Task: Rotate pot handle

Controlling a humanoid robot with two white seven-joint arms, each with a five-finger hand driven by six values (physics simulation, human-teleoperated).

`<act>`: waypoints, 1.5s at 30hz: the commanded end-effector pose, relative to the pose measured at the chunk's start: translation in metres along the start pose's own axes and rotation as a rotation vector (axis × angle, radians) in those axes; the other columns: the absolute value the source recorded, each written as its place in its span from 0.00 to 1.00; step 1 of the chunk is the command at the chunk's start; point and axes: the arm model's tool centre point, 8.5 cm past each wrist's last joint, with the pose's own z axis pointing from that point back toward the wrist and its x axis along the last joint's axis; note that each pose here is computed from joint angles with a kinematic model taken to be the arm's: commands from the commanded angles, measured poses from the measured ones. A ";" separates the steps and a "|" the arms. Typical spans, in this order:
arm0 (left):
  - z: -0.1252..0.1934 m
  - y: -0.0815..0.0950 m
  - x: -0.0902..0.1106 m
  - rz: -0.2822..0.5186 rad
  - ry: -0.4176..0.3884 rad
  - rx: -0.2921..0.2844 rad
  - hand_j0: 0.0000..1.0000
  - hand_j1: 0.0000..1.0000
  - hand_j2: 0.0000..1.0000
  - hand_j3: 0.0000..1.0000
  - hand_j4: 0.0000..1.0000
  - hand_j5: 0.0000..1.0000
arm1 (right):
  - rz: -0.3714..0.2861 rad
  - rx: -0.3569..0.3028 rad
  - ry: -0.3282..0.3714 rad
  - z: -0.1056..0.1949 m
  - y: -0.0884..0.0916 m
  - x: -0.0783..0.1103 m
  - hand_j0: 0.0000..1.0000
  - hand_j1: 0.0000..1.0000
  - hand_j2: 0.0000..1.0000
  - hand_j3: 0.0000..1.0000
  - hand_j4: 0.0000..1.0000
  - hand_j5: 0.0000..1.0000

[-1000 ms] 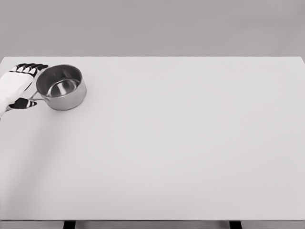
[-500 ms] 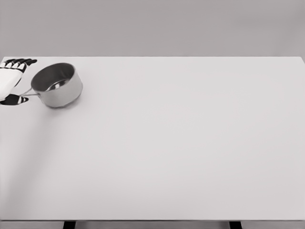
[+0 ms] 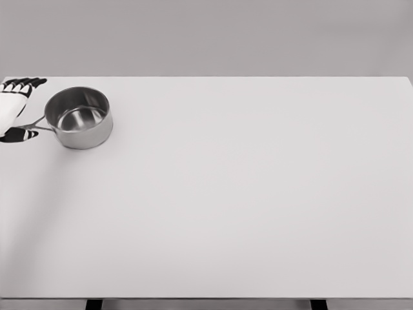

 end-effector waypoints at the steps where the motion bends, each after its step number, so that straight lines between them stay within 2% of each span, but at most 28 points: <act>1: 0.000 0.003 -0.001 0.010 0.002 0.028 1.00 1.00 1.00 1.00 1.00 1.00 | 0.000 0.000 0.001 0.000 0.000 -0.001 1.00 1.00 1.00 1.00 1.00 1.00; 12: 0.004 0.005 -0.018 0.005 0.048 0.035 1.00 1.00 1.00 1.00 1.00 1.00 | 0.001 0.001 0.003 0.000 0.000 -0.001 1.00 1.00 1.00 1.00 1.00 1.00; 15: 0.006 0.004 -0.028 0.005 0.065 0.033 1.00 1.00 1.00 1.00 1.00 1.00 | 0.000 0.000 0.001 0.000 0.000 -0.001 1.00 1.00 1.00 1.00 1.00 1.00; 40: 0.006 -0.007 -0.048 0.015 0.137 0.020 1.00 1.00 1.00 1.00 1.00 1.00 | 0.002 0.001 0.001 0.000 0.000 -0.001 1.00 1.00 1.00 1.00 1.00 1.00; 45: 0.006 -0.005 -0.051 0.016 0.146 0.027 1.00 1.00 1.00 1.00 1.00 1.00 | 0.000 0.000 0.001 0.000 0.000 -0.001 1.00 1.00 1.00 1.00 1.00 1.00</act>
